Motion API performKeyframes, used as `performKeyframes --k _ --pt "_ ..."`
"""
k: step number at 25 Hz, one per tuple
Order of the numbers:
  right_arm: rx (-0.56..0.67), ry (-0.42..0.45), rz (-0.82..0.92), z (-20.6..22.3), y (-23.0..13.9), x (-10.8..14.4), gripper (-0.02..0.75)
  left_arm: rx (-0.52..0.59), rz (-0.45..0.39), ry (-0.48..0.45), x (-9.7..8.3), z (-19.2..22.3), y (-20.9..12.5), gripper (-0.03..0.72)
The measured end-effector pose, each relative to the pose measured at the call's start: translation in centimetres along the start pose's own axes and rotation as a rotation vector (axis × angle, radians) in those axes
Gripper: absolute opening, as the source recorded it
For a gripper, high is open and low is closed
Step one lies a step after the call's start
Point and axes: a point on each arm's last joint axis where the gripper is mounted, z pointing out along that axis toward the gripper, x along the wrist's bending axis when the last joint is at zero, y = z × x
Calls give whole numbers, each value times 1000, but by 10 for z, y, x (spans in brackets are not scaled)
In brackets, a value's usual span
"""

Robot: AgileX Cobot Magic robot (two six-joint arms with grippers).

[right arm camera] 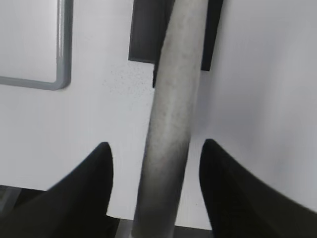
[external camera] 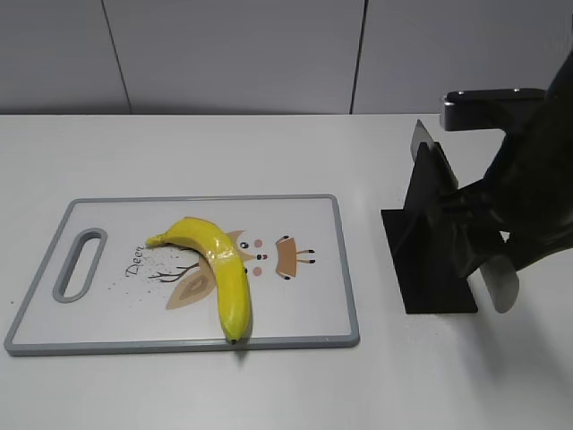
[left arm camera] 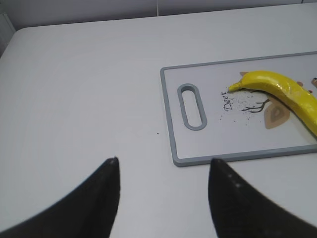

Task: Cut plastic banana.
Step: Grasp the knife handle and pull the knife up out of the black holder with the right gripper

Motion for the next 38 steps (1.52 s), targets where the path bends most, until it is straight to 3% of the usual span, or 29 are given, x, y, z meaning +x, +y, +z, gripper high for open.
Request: performKeyframes --k 6,12,22,38 --pt "45 -20 48 17 4 1 341 0 0 0 0 0 0 551" --pt "44 -31 55 19 5 0 192 0 0 0 0 0 0 551" --pt "24 -21 63 14 5 0 191 0 0 0 0 0 0 551" --pt "-255 62 31 -87 5 0 190 0 0 0 0 0 0 551"
